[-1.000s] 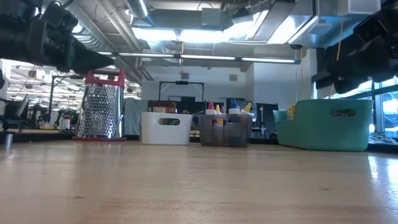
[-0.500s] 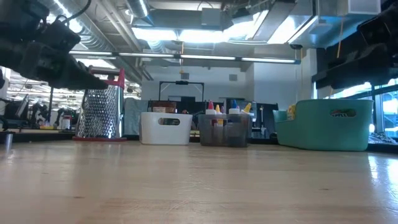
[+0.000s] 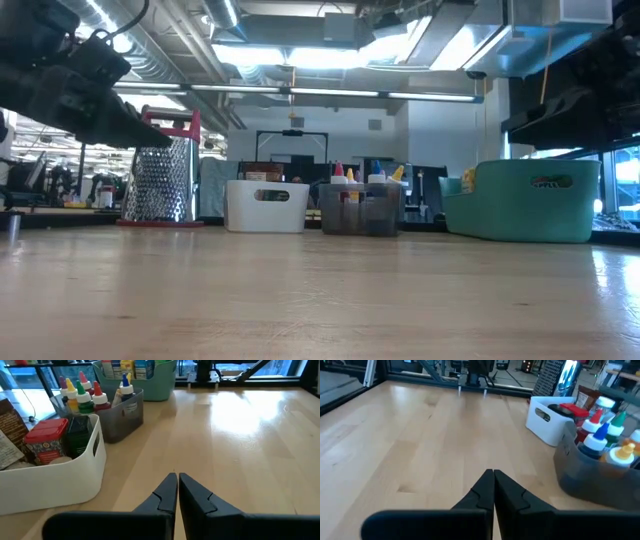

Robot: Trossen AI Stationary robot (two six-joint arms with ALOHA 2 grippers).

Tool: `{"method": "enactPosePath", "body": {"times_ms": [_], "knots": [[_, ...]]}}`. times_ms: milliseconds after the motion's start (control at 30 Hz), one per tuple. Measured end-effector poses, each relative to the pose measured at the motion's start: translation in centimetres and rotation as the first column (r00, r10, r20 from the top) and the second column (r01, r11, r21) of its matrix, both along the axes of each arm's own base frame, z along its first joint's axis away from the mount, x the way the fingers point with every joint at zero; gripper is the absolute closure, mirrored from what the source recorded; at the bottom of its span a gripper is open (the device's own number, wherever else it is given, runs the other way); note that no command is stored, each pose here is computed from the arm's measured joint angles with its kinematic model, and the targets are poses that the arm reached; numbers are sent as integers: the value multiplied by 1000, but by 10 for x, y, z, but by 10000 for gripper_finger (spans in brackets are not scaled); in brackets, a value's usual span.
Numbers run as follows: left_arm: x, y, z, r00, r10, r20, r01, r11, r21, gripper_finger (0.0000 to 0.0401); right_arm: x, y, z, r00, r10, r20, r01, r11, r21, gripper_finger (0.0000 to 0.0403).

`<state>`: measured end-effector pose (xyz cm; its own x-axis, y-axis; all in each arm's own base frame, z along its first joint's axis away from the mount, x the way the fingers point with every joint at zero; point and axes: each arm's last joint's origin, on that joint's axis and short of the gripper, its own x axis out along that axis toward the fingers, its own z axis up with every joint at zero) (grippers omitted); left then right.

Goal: Pick & Place Kitchen Items
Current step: Return to Home Position

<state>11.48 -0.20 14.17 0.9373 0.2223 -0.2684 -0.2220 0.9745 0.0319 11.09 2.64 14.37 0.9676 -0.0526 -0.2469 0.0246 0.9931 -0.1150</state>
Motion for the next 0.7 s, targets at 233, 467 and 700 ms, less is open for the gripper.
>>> {"method": "enactPosePath", "body": {"times_ms": [233,467,700], "knots": [[0,-2,-1,999,-45,0,45,998,-39,391,0,0,0,1000,4,2,-4,1000,-12,396],[0,-1,0,999,-41,1,41,998,-38,390,0,0,1,1000,-5,12,5,1000,25,396],[0,-1,0,999,-41,2,41,998,-38,395,0,0,1,1000,-5,9,4,1000,24,396]]}}
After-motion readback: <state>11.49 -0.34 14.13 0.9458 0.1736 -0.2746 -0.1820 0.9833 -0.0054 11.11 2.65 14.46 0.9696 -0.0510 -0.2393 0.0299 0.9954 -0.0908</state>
